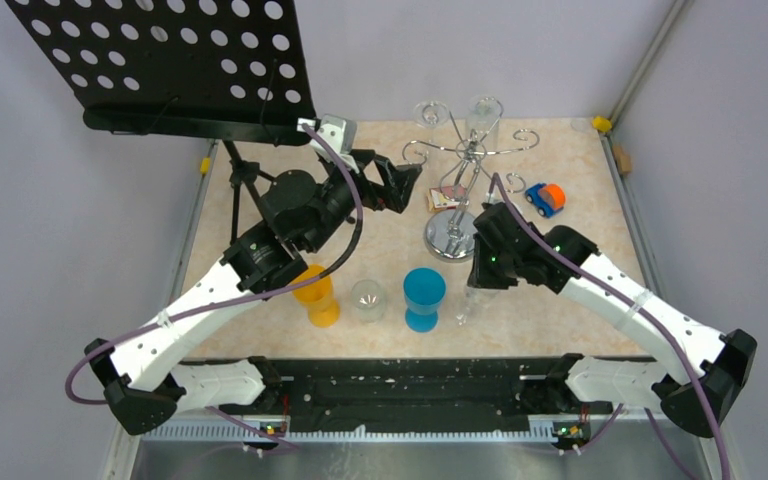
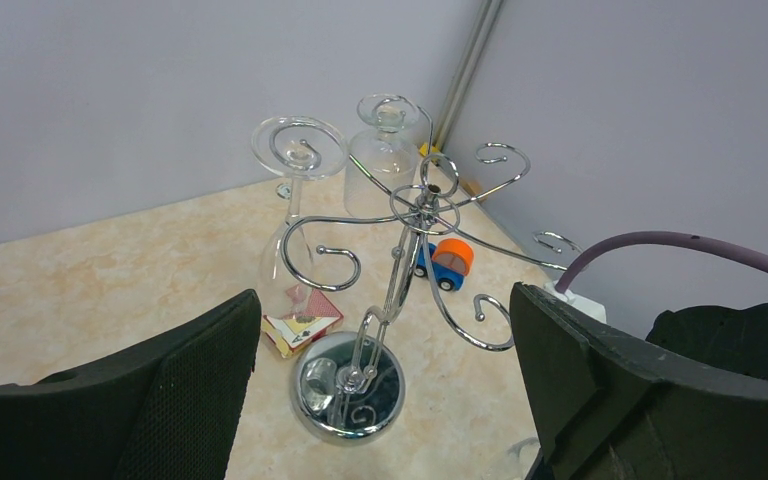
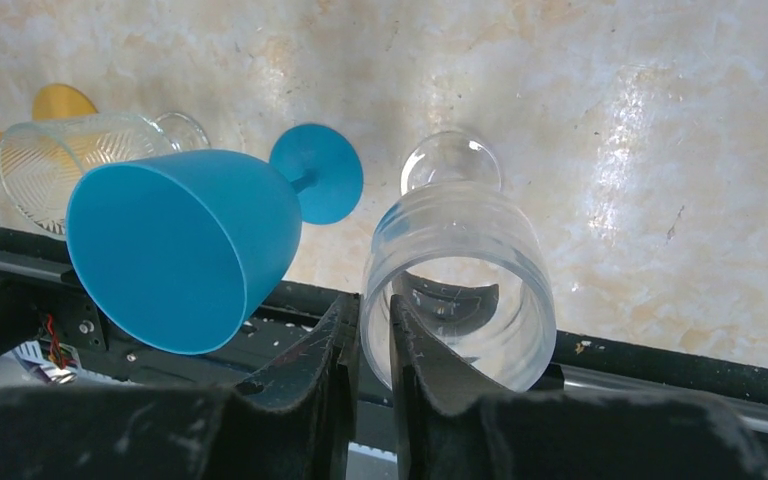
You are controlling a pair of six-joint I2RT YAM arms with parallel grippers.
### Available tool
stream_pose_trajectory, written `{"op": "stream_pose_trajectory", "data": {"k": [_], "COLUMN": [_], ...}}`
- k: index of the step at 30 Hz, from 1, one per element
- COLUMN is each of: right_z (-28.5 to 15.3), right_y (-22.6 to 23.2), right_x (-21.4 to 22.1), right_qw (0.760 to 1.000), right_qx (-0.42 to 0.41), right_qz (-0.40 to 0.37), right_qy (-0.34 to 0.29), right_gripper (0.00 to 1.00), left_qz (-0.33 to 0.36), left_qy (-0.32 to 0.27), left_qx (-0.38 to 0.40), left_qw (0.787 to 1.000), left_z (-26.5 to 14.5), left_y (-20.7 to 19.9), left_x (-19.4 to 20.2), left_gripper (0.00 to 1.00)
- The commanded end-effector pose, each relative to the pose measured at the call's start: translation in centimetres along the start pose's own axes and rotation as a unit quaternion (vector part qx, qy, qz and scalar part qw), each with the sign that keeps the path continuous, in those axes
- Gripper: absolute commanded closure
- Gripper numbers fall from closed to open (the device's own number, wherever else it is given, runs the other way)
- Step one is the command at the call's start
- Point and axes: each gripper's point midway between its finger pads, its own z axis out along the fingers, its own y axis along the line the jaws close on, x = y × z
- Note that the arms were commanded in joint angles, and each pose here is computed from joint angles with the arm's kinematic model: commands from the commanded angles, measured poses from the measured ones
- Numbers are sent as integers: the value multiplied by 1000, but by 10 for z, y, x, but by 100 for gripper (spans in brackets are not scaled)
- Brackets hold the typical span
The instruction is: Take the wine glass off the wine glass rack
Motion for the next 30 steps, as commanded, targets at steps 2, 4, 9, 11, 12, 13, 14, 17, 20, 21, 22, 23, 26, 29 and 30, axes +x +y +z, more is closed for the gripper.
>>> {"op": "stream_pose_trajectory", "data": {"k": [2,4,9,11,12,13,14,17,20,21,22,23,26,29,30], "right_z": [-9,-9,-13,-19,-22,-25,-29,-40,-55,-61,-65,-71,-88,-100,-103], "right_y": [13,13,19,23,26,29,32,39,46,48,50,52,56,54,53], "right_x": [-8,-7,-9,-13,-16,-18,-21,-28,-39,-43,-45,-49,-60,-68,-70], "right_qw": [1000,1000,999,999,998,998,997,995,992,990,989,987,979,972,971], "right_qx": [-22,-23,-35,-48,-54,-61,-69,-90,-111,-119,-126,-136,-162,-171,-171], "right_qz": [-12,-17,-19,-18,-17,-17,-16,-14,-9,-8,-5,-1,14,32,36], "right_qy": [-8,-4,-5,-12,-17,-21,-25,-40,-63,-72,-80,-91,-127,-156,-163], "right_gripper": [81,81,77,76,75,74,73,71,69,69,69,69,69,69,69], "left_qz": [-7,-7,-8,-9,-10,-11,-12,-24,-62,-81,-99,-121,-178,-204,-204], "left_qy": [-22,-22,-25,-27,-28,-29,-29,-29,-9,0,9,20,44,53,56], "left_qx": [9,9,7,8,8,9,9,13,20,20,17,13,2,-5,-6], "left_qw": [1000,1000,1000,1000,1000,999,999,999,998,997,995,992,983,978,977], "left_z": [-6,-7,-9,-9,-10,-10,-10,-9,-4,-1,2,6,18,30,34], "left_y": [-1,0,2,2,2,2,2,1,2,3,6,9,22,26,27], "left_x": [-13,-14,-16,-18,-19,-19,-20,-23,-21,-20,-20,-18,-16,-15,-15], "left_gripper": [4,4,4,4,4,4,4,4,7,9,11,14,24,30,31]}}
